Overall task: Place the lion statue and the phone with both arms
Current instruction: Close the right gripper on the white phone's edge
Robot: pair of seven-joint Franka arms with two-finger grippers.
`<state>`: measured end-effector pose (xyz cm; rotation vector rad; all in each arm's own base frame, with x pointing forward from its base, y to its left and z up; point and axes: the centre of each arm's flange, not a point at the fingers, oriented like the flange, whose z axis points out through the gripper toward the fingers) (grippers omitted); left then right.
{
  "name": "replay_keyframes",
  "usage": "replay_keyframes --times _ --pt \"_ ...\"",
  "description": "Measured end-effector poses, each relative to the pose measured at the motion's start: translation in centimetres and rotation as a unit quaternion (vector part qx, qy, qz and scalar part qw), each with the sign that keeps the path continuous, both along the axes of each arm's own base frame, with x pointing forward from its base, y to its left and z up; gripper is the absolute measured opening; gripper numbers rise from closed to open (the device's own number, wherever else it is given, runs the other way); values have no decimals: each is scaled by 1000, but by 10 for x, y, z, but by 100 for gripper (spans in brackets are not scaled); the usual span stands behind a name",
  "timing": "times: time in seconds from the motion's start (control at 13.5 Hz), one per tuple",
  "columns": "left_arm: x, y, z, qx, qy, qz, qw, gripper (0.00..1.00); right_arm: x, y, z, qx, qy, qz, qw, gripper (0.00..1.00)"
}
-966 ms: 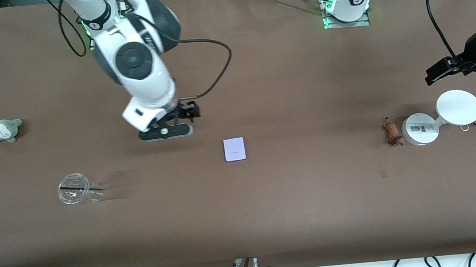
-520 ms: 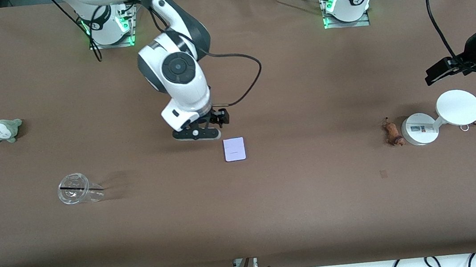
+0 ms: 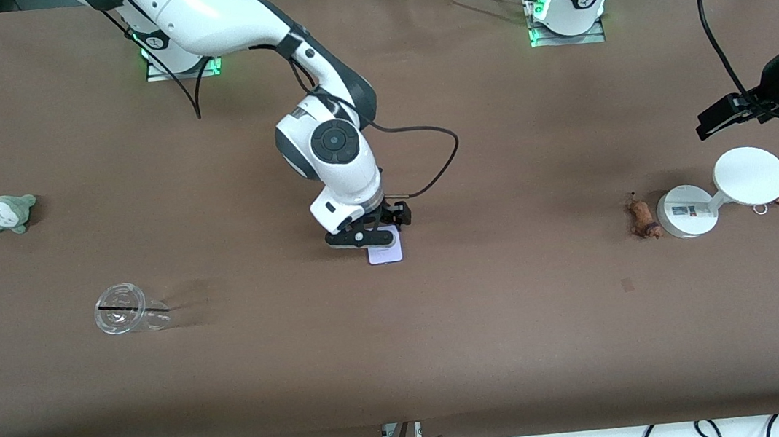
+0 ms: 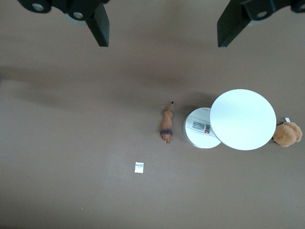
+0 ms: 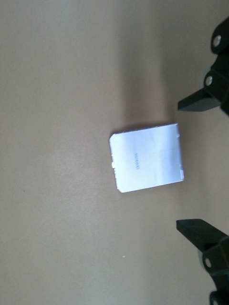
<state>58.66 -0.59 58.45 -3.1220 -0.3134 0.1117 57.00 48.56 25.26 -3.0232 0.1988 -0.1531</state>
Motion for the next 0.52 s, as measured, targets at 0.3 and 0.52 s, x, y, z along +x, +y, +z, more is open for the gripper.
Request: replay_keyframes --times 0.3,0.52 --pt "0 0 0 0 0 0 1000 100 7 3 -22 -6 -17 31 999 100" --pt "0 0 0 0 0 0 1000 100 11 6 -25 -11 -29 60 998 100"
